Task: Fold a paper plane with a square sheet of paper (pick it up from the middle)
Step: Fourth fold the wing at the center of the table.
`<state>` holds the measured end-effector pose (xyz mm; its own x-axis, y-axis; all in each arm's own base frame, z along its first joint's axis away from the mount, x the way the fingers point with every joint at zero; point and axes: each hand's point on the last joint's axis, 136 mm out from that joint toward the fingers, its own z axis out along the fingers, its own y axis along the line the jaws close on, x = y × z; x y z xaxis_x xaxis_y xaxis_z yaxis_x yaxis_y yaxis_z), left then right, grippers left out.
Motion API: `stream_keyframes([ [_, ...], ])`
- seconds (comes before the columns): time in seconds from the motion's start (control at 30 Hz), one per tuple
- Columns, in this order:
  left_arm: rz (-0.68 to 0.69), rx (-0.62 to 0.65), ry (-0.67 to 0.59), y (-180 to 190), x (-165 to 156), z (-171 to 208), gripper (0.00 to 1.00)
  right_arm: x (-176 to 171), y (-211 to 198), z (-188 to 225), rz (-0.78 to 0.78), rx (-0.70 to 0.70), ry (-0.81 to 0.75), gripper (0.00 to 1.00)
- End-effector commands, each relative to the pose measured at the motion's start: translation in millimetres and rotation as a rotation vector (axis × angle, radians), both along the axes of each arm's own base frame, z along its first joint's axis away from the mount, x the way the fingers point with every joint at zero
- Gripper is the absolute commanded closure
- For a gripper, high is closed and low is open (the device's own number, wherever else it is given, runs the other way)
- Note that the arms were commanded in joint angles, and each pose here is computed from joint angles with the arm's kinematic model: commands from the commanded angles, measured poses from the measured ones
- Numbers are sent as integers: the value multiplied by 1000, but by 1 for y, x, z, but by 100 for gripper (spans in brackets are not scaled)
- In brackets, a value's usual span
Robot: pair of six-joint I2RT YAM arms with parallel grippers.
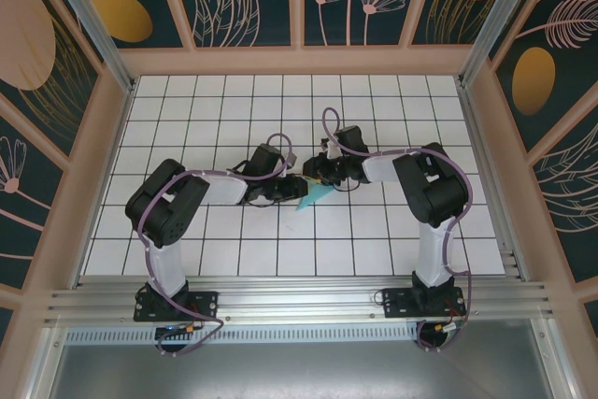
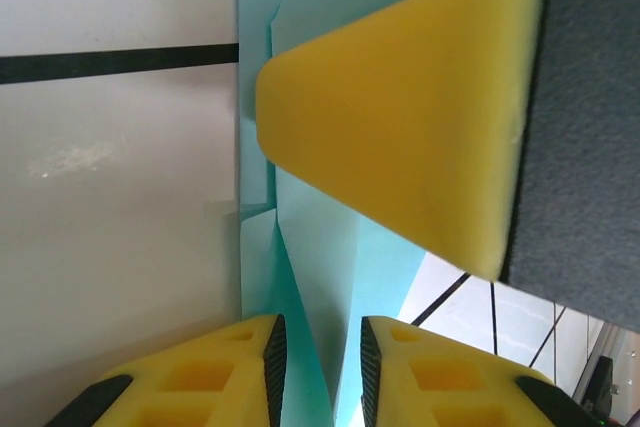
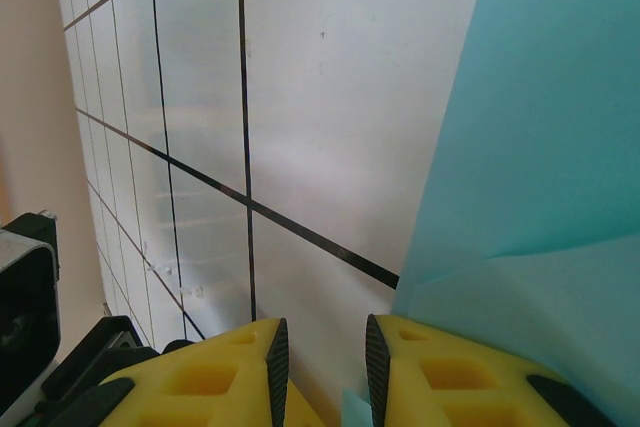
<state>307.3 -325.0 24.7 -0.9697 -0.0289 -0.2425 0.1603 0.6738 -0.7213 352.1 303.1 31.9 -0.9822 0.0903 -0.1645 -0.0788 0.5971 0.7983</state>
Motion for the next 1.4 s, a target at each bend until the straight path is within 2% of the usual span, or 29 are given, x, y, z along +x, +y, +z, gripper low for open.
stream_keyframes([
  [0.0,-44,73,23,1,-10,-15,70,-6,0,-12,7,-17,19,69],
  [0.43,-59,142,5,-2,-14,-23,77,-7,-1,-12,3,-19,21,69],
  [0.73,-37,168,-18,3,-10,-22,96,-4,0,-1,8,-15,-1,68],
  [0.9,-42,107,-22,1,-8,-12,100,0,-4,15,3,-8,-34,68],
  [1.07,-44,7,10,3,-9,-5,100,8,-19,32,-49,-24,-95,68],
  [1.13,-38,-24,21,4,-9,-3,100,7,-21,38,-47,9,-97,68],
  [1.37,-22,-82,49,5,-10,1,100,2,-13,34,-26,8,-88,69],
])
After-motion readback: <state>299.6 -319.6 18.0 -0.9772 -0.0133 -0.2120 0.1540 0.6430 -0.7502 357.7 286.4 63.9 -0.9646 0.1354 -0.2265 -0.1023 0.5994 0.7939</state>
